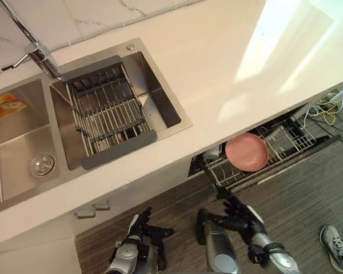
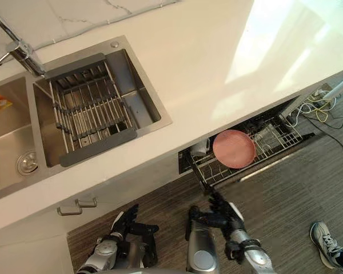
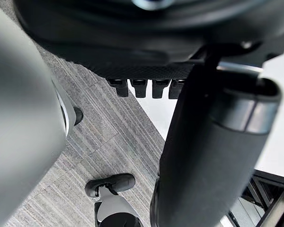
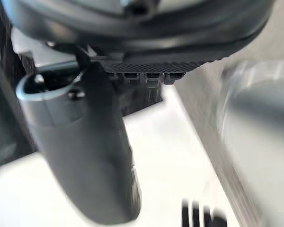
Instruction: Walk over to the sink, pick up the cup, carry it to the dishwasher, place the cup inside the dishwasher, then close the dishwasher door
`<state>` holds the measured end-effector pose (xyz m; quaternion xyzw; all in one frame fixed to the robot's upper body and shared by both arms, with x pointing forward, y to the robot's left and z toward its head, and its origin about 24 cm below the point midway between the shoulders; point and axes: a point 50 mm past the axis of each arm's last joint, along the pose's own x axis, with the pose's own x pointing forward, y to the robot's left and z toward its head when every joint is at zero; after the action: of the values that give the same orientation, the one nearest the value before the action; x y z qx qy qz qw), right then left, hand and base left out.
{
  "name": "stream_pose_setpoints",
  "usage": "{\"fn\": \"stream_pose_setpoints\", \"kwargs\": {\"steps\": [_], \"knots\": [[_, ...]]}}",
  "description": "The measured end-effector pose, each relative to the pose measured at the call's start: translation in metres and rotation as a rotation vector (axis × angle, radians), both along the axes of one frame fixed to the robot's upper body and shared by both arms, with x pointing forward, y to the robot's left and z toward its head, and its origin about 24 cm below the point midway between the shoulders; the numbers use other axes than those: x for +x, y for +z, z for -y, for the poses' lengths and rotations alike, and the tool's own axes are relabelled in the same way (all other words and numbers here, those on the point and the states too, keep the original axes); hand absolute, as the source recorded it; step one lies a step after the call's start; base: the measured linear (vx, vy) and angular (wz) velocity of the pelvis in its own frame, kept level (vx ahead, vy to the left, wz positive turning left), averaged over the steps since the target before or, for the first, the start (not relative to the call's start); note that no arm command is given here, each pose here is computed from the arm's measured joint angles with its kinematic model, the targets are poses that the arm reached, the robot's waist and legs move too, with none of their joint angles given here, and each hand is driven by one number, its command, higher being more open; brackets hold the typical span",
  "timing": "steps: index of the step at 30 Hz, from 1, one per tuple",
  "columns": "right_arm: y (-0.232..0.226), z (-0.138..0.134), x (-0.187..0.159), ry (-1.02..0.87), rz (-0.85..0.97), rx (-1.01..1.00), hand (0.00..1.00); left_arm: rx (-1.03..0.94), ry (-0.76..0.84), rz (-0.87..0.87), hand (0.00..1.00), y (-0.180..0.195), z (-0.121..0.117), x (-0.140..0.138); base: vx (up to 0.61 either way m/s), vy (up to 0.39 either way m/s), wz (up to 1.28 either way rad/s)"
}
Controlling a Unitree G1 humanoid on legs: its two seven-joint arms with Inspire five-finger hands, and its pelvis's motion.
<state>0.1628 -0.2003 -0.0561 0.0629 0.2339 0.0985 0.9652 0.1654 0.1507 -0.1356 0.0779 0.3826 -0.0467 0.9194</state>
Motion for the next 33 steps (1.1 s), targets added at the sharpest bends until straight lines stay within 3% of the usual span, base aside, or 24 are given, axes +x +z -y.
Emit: {"fn": "stream_pose_setpoints", "kwargs": {"steps": [7,14,24,33], "knots": [[0.016,-0.001,0.018,0.091,0.073,-0.041,1.0,0.002,-0.005,0.0,1.0,0.0,0.0,0.001,0.0,-0.025,0.02],[0.021,-0.005,0.036,0.163,0.129,-0.223,1.0,0.01,-0.018,-0.001,1.0,0.0,0.001,0.0,0.02,-0.011,0.02],[0.063,-0.017,0.126,0.076,0.311,-0.345,1.0,0.0,-0.009,0.073,1.0,0.009,0.006,0.012,-0.06,-0.038,0.13],[0.087,-0.025,0.146,0.093,0.397,-0.387,1.0,0.008,0.039,0.123,1.0,0.016,-0.003,0.021,-0.05,-0.023,-0.07]]}}
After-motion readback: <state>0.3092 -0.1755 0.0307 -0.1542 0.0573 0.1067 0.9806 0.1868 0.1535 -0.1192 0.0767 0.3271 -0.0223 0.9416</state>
